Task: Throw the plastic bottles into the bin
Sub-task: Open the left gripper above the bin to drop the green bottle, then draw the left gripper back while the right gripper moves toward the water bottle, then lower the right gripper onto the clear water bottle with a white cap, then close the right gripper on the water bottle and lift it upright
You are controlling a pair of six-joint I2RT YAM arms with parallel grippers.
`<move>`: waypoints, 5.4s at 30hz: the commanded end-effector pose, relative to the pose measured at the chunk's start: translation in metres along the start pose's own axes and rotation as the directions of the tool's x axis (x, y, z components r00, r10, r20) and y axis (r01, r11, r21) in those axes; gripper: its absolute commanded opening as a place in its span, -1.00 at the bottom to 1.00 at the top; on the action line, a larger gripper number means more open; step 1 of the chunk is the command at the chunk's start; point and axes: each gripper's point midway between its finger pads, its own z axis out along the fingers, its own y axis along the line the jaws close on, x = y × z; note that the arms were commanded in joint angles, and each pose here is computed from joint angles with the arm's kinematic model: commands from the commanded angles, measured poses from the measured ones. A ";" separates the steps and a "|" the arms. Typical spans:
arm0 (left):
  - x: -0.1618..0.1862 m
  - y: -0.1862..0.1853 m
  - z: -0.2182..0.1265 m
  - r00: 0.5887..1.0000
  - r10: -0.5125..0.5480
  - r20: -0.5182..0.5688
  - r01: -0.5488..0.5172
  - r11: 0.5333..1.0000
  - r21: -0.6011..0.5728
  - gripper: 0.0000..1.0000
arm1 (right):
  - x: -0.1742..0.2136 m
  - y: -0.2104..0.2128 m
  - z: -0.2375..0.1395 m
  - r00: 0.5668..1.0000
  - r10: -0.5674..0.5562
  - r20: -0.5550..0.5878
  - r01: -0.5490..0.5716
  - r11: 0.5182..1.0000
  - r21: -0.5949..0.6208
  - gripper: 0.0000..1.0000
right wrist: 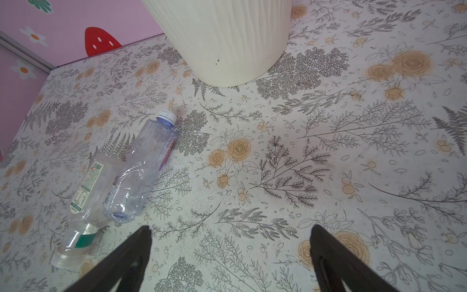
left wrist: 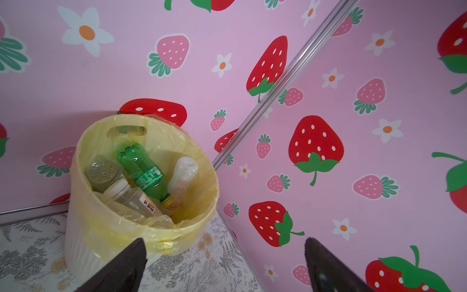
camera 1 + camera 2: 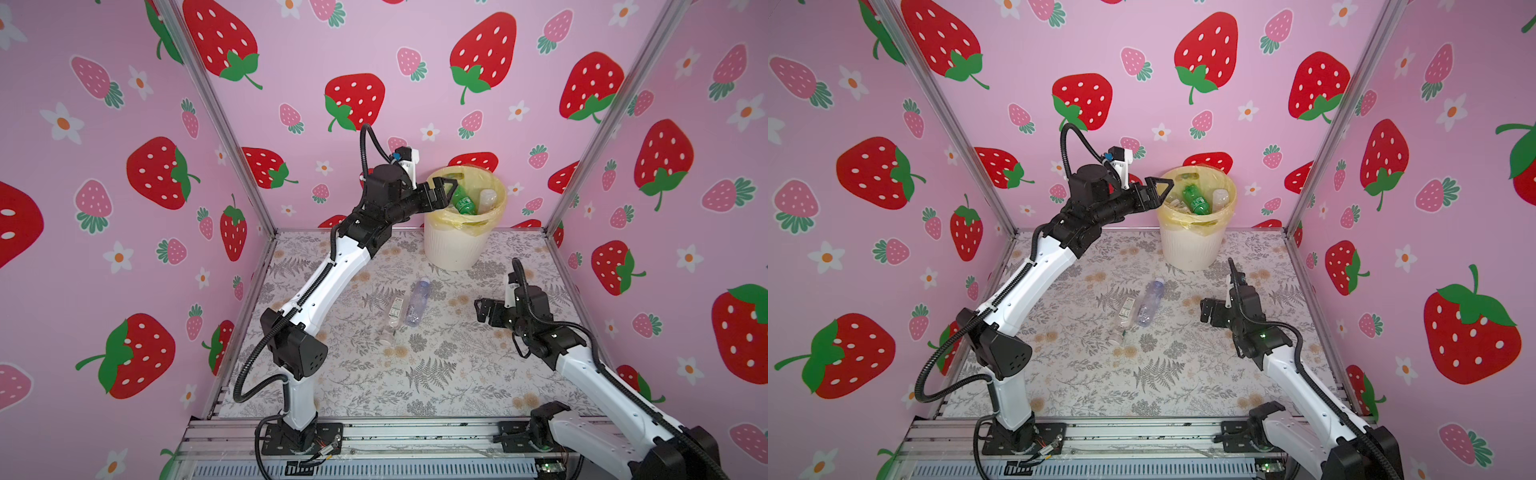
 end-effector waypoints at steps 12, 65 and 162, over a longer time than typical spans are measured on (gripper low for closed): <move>0.051 0.090 -0.077 0.982 -0.073 -0.176 0.024 0.964 -0.264 0.98 | 0.008 0.007 0.006 0.997 0.070 -0.026 -0.071 0.997 -0.030 0.99; 0.104 0.177 -0.190 0.947 -0.205 -0.249 0.057 0.867 -0.495 0.98 | 0.069 0.154 0.105 0.967 0.022 -0.254 -0.071 0.981 -0.183 0.94; 0.104 0.213 -0.192 0.922 -0.345 -0.175 0.215 0.832 -0.512 0.99 | 0.062 0.147 0.104 0.961 -0.117 -0.252 0.066 0.977 -0.200 0.45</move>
